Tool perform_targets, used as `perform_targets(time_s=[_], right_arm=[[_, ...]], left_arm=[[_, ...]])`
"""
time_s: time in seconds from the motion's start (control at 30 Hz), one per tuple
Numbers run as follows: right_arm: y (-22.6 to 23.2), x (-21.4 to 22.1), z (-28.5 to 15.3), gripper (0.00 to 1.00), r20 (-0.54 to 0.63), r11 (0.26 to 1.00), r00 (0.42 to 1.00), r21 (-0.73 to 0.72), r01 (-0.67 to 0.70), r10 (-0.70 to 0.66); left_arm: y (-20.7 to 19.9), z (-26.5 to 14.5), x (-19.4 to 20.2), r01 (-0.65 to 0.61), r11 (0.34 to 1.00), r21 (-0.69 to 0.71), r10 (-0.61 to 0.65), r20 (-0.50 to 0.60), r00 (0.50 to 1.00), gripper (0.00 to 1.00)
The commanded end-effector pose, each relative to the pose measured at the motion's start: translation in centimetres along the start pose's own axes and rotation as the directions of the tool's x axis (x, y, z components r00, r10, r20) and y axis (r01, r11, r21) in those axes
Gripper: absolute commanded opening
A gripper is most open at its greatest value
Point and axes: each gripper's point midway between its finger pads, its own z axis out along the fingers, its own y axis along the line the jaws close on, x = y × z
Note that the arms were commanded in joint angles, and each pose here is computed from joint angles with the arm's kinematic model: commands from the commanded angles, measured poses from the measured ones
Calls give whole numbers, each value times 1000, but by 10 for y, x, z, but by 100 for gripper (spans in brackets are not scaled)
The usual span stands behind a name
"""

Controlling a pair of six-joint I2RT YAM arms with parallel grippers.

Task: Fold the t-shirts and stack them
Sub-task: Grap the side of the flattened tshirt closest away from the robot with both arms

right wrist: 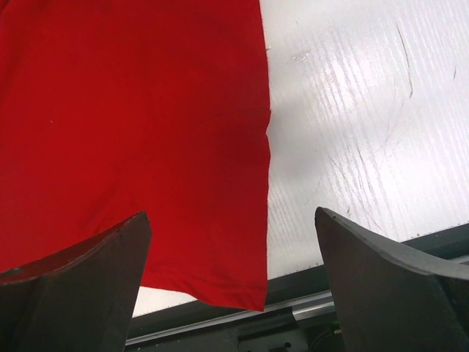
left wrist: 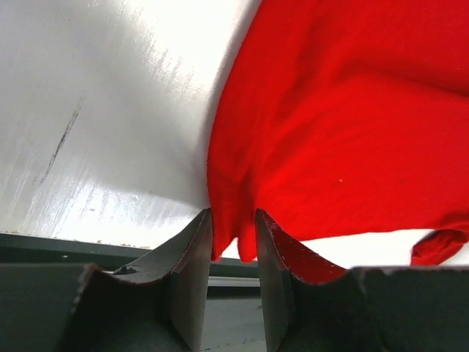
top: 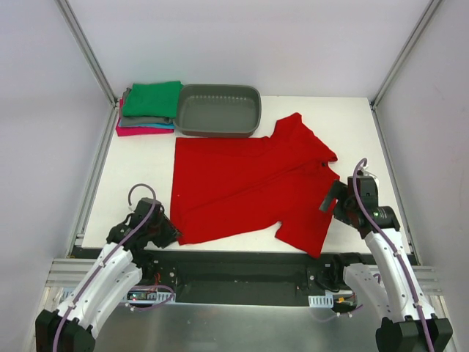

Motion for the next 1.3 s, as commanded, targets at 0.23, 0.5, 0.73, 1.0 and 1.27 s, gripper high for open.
perform_targets(time_s=[0.23, 0.5, 0.73, 1.0, 1.27], right_arm=[[-3, 4, -3, 96, -19, 999, 999, -1, 35, -35], [-4, 3, -3, 96, -15, 999, 999, 0, 50, -50], [4, 24, -10, 96, -100, 996, 993, -72, 59, -66], [27, 71, -29, 94, -291, 972, 957, -227, -57, -12], [12, 118, -17, 90, -431, 992, 896, -99, 72, -108]], left_arm=[[13, -5, 4, 42, 997, -62, -42, 2, 999, 19], [14, -6, -1, 58, 997, -50, -55, 43, 998, 10], [0, -13, -10, 6, 1000, 28, -8, 88, 996, 0], [-21, -26, -22, -33, 990, 136, 11, 161, 987, 0], [-29, -33, -35, -43, 989, 142, 11, 220, 975, 0]])
